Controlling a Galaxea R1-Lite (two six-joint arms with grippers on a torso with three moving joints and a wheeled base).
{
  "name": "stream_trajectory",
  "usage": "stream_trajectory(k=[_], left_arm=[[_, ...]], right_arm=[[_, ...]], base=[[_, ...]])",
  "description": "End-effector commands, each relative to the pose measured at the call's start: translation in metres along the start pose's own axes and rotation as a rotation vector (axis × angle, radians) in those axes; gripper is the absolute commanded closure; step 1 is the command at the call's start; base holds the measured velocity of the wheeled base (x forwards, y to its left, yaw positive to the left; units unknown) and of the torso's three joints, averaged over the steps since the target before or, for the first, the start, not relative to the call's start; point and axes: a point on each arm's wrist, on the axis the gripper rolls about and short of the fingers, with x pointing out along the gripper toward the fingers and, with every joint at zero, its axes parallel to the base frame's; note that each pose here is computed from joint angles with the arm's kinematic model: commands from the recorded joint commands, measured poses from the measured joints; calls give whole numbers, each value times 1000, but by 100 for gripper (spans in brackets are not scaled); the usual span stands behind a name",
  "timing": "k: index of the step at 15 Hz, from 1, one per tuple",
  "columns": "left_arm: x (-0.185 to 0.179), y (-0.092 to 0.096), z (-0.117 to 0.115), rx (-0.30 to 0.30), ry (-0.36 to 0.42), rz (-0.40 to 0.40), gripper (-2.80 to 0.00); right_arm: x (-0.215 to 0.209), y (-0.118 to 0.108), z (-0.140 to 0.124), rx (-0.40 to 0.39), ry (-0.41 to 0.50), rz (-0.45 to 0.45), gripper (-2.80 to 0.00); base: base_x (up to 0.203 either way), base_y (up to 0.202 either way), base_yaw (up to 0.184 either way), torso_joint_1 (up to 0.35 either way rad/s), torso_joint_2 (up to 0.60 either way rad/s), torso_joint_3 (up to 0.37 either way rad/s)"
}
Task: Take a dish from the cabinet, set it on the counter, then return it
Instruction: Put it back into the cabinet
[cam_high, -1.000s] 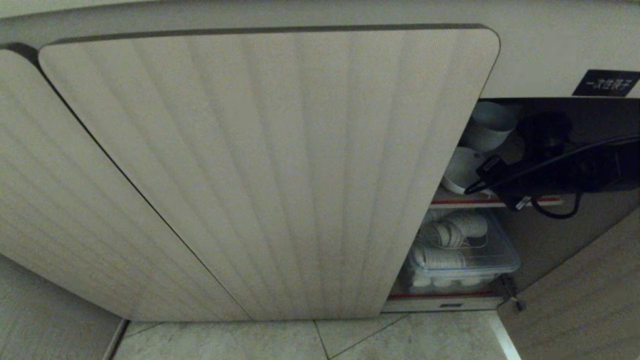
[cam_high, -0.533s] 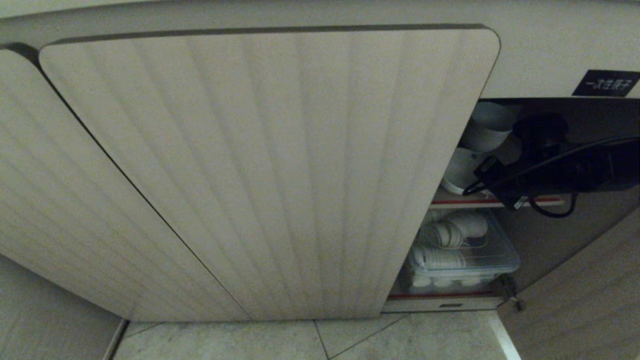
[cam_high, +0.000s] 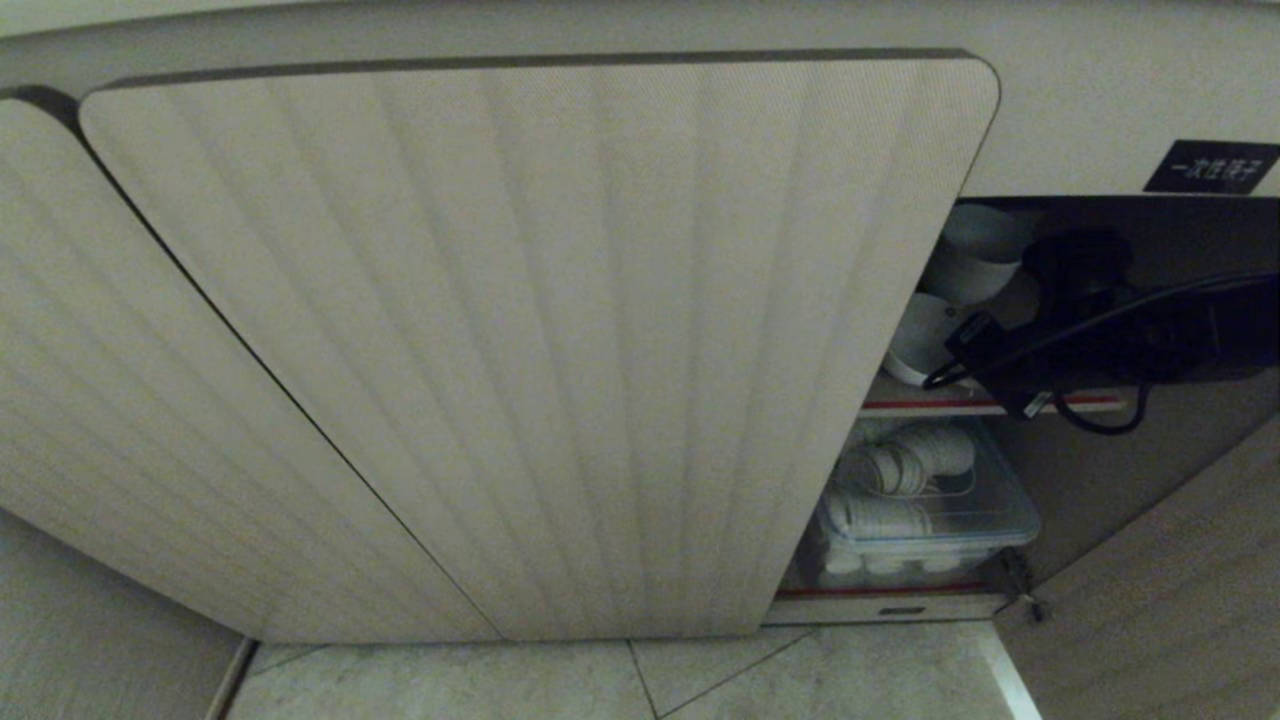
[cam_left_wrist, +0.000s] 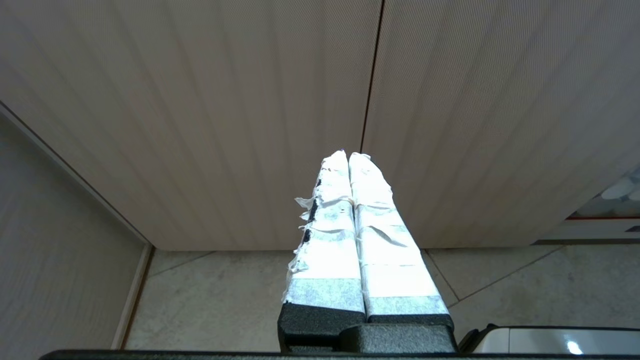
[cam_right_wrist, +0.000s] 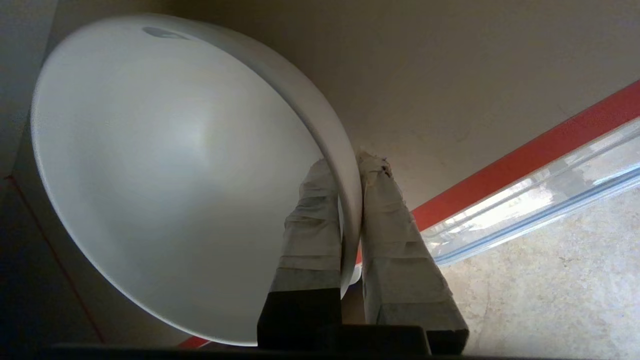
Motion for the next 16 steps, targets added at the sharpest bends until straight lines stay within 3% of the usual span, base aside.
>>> stream_trajectory(k=[1, 16], left_arm=[[0, 0, 0, 0, -1, 0, 0], [0, 0, 0, 0, -1, 0, 0]], right_arm=[[2, -1, -1, 4, 5, -4, 0], [-4, 4, 3, 6, 16, -16, 0]], base=[[0, 0, 0, 0, 0, 0], [0, 0, 0, 0, 0, 0]])
